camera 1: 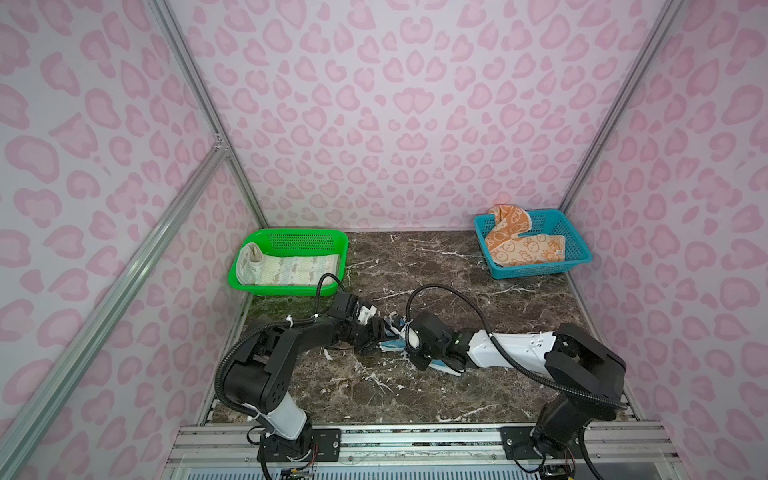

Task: Fold and stack the towels

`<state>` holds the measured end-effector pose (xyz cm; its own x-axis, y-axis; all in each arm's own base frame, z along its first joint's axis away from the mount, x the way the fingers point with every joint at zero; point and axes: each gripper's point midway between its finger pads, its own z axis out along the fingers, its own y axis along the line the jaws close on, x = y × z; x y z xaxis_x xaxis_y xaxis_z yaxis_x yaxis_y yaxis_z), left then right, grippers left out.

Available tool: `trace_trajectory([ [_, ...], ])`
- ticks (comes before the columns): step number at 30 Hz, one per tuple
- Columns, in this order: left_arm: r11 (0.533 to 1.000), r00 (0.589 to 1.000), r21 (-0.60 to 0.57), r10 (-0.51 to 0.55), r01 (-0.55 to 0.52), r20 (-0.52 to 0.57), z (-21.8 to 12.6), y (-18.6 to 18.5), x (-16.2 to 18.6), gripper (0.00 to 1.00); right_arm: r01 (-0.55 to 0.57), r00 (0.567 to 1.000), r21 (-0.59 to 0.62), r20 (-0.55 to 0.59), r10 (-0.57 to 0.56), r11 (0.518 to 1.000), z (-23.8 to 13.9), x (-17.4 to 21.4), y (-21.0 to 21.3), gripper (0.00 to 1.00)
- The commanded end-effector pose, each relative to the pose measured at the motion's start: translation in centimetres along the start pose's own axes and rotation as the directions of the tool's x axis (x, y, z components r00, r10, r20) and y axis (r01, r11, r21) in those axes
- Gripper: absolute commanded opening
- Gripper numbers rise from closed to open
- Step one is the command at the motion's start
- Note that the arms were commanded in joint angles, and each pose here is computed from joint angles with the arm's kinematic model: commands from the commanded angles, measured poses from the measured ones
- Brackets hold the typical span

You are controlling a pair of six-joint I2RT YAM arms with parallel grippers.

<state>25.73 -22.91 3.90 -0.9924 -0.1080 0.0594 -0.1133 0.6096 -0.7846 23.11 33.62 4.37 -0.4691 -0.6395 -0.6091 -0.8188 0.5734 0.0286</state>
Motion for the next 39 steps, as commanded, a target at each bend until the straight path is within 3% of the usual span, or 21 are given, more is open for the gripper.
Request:
trace_trajectory([
  [1,0.999,1.000,-0.040,-0.018,0.018,0.012,0.4,0.9,-0.5,0.73,0.012,1.000,-0.004,0.025,-0.012,1.000,0.1,-0.5,0.3,0.00],
  [10,0.998,1.000,-0.055,-0.021,0.021,0.001,1.1,1.0,-1.1,0.51,0.003,0.998,-0.006,0.055,-0.003,1.000,-0.1,-0.9,0.5,0.00],
  [12,0.998,1.000,-0.057,-0.020,0.020,0.004,1.1,0.9,-1.3,0.46,0.008,0.998,-0.005,0.068,-0.008,1.000,-0.2,-0.9,0.7,0.08],
  [17,0.997,1.000,-0.075,-0.004,0.004,0.001,1.1,1.0,-1.6,0.30,0.007,0.993,0.030,0.116,-0.011,1.000,-1.1,-1.7,0.7,0.42],
  [20,0.997,1.000,-0.075,-0.005,0.005,-0.002,1.1,0.8,-1.8,0.04,-0.010,0.989,0.065,0.148,0.000,0.998,-1.8,-2.2,0.3,0.53],
  [27,0.996,0.999,-0.083,0.047,-0.046,0.006,0.6,-0.4,-2.6,0.03,-0.087,0.969,0.188,0.246,0.039,0.978,-4.5,-3.8,-2.2,0.63],
  [33,0.983,0.987,-0.096,0.159,-0.155,0.037,-1.1,-3.4,-4.3,0.03,-0.171,0.939,0.201,0.331,0.097,0.964,-6.9,-5.0,-3.3,0.67],
  [36,0.969,0.972,-0.109,0.228,-0.221,0.054,-2.2,-5.2,-5.3,0.03,-0.205,0.924,0.202,0.363,0.121,0.958,-7.9,-5.6,-3.9,0.89],
  [39,0.945,0.949,-0.135,0.308,-0.298,0.061,-3.4,-7.0,-6.4,0.03,-0.262,0.901,0.243,0.407,0.147,0.934,-9.5,-6.3,-5.2,0.99],
])
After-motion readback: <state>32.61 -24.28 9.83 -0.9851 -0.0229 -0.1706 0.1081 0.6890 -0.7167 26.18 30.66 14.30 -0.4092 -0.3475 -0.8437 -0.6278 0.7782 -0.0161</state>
